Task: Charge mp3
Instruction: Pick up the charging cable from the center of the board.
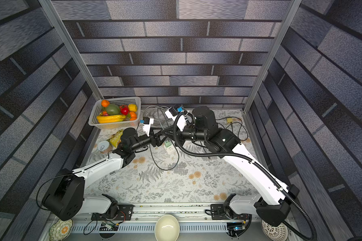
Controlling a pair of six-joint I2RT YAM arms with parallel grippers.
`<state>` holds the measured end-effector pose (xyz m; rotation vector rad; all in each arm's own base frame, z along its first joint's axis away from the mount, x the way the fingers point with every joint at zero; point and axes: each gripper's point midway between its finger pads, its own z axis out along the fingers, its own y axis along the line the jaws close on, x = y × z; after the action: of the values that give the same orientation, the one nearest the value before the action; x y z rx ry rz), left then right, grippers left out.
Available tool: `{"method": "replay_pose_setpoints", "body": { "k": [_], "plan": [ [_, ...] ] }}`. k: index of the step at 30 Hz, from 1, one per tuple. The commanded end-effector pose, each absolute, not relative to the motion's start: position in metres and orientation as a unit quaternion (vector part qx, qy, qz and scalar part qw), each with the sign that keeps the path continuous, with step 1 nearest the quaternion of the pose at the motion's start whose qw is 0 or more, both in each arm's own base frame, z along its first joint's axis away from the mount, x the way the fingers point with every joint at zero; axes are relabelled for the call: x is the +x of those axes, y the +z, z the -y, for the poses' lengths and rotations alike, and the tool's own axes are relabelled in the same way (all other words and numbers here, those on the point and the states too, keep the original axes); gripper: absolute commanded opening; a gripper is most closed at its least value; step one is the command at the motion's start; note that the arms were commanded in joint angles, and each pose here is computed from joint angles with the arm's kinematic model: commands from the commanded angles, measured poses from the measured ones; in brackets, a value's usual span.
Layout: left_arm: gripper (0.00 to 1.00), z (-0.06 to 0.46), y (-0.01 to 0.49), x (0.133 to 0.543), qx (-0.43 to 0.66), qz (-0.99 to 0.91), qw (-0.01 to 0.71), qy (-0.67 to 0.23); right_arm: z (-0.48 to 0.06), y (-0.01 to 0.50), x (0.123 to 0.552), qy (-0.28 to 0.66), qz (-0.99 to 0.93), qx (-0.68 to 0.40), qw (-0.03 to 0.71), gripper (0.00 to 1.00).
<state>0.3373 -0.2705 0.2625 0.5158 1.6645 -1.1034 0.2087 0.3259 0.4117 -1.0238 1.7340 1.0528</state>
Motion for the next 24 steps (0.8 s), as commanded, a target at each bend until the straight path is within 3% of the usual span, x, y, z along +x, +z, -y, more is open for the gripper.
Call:
{"method": "replay_pose_setpoints", "body": {
  "k": [1, 5, 7, 9, 14, 16, 19, 24],
  "plan": [
    [0.79, 0.277, 0.266, 0.350, 0.222, -0.695, 0.520, -0.444, -0.326, 0.419, 0.210, 0.424, -0.687, -0.408, 0.427, 0.00],
    [0.76, 0.284, 0.267, 0.361, 0.219, -0.699, 0.519, -0.441, -0.325, 0.419, 0.209, 0.425, -0.686, -0.408, 0.426, 0.00],
    [0.69, 0.289, 0.266, 0.366, 0.224, -0.700, 0.518, -0.438, -0.324, 0.418, 0.208, 0.425, -0.686, -0.408, 0.427, 0.00],
    [0.58, 0.292, 0.263, 0.369, 0.227, -0.700, 0.517, -0.436, -0.323, 0.418, 0.206, 0.425, -0.686, -0.408, 0.428, 0.00],
    [0.19, 0.276, 0.265, 0.378, 0.214, -0.701, 0.547, -0.404, -0.318, 0.415, 0.201, 0.425, -0.687, -0.409, 0.425, 0.00],
    [0.09, 0.260, 0.275, 0.380, 0.203, -0.694, 0.575, -0.382, -0.315, 0.412, 0.197, 0.429, -0.685, -0.411, 0.422, 0.00],
    [0.02, 0.239, 0.298, 0.377, 0.207, -0.678, 0.629, -0.319, -0.308, 0.405, 0.199, 0.423, -0.694, -0.401, 0.424, 0.00],
    [0.00, 0.215, 0.336, 0.360, 0.240, -0.640, 0.700, -0.208, -0.286, 0.387, 0.221, 0.431, -0.728, -0.337, 0.414, 0.00]
  ]
}}
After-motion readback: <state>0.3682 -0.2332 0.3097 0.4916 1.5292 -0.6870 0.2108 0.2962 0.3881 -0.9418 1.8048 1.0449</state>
